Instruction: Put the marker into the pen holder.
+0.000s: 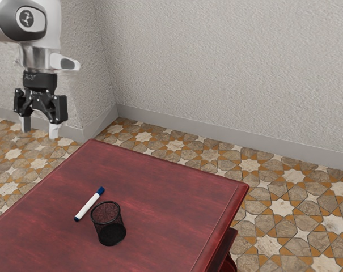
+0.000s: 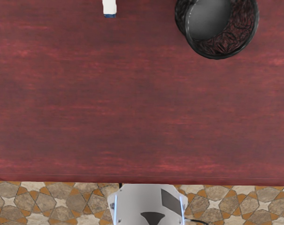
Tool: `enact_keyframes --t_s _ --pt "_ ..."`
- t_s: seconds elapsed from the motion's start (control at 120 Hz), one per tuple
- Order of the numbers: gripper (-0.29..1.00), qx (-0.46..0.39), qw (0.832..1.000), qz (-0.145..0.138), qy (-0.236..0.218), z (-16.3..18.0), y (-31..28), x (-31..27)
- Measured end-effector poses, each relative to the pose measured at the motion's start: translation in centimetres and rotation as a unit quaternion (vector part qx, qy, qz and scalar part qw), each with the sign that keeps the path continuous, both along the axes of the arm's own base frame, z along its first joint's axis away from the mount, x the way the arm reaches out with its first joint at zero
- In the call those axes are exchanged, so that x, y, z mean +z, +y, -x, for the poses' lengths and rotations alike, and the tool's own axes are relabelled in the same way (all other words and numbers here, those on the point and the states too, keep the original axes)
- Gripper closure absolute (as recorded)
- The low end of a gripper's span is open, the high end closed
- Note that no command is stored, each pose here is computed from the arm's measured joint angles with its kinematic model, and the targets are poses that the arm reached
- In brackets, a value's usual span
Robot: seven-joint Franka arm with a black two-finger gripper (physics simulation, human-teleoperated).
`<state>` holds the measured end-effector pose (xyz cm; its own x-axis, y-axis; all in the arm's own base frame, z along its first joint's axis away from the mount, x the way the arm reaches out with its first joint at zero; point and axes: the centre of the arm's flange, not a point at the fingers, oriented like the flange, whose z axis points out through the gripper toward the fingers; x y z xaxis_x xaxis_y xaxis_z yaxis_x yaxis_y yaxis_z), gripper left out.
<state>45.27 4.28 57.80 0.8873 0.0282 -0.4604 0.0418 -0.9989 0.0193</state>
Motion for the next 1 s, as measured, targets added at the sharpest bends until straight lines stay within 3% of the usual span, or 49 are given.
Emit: enact_keyframes --t_s 0.083,0.192,0.317,0.475,0.733,1.0 --pt "0.0 -0.014 0.997 -0.008 -0.081 -2.9 -0.8 1.9" --pt "0.0 -0.03 0.989 -0.013 -0.142 -5.9 -2.0 2.4" --pt "0.0 -0.037 0.987 -0.05 -0.148 -16.1 -2.0 -6.3" --pt "0.0 -0.032 0.988 -0.058 -0.143 -21.6 -0.7 -19.4" --pt "0.0 -0.027 0.984 -0.045 -0.169 -21.1 -0.3 -27.7" --pt "0.0 -0.02 0.977 -0.031 -0.209 -16.0 0.3 -27.6"
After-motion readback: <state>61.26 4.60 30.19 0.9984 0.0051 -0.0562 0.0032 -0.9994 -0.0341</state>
